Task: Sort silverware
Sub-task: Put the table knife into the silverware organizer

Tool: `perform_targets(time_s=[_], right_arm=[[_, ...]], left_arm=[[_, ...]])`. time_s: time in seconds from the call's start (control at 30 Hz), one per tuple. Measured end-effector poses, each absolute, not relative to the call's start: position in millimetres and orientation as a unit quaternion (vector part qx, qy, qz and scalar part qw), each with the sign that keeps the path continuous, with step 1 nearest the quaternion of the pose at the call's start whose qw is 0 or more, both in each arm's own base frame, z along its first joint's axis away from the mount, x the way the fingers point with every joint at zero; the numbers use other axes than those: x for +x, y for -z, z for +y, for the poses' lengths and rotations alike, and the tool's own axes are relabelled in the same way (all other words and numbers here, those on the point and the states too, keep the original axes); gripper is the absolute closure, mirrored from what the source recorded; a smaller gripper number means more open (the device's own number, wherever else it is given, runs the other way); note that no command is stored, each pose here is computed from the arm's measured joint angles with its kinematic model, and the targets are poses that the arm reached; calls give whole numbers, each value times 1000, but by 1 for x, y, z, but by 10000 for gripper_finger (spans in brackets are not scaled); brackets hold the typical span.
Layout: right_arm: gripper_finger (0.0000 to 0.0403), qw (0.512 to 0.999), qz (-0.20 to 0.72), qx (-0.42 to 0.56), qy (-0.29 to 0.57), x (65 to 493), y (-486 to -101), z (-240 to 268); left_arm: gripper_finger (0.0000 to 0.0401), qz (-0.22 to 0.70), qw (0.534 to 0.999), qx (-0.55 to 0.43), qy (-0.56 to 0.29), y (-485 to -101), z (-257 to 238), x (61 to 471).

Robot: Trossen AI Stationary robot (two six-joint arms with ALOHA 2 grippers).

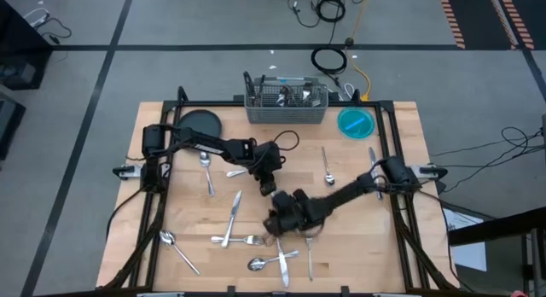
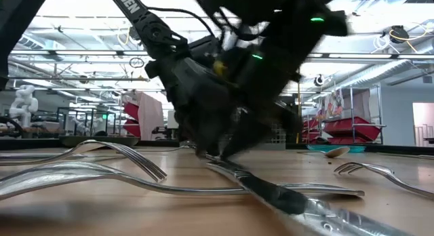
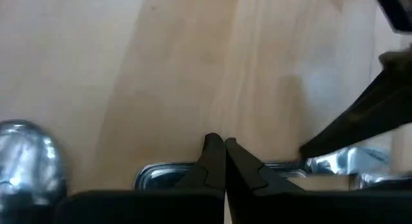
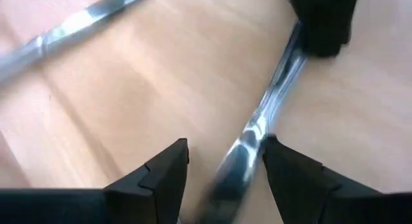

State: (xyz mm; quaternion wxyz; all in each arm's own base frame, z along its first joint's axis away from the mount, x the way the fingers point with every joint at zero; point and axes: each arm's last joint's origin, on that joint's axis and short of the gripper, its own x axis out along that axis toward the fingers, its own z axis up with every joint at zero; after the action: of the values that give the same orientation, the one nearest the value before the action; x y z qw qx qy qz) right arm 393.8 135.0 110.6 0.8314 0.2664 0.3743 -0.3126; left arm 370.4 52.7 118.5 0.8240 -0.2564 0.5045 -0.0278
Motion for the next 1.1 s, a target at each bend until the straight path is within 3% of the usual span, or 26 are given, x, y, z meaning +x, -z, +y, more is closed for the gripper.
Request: perform_targets(time_s=[0.33, 0.87, 1.0, 1.1], right_arm=[[205, 840, 354, 263, 315, 389, -113, 151], [179, 843, 404, 219, 279, 402, -115, 116], [185, 833, 426, 231, 266, 402, -115, 111], [211, 820, 456, 232, 255, 400, -114, 110]], left_arm=[[401, 498, 823, -270, 38, -119, 61, 369], [401, 508, 817, -257, 87, -118, 58, 366], [401, 512, 817, -252, 83, -117, 59, 365], [401, 512, 818, -249, 82, -117, 59, 365]])
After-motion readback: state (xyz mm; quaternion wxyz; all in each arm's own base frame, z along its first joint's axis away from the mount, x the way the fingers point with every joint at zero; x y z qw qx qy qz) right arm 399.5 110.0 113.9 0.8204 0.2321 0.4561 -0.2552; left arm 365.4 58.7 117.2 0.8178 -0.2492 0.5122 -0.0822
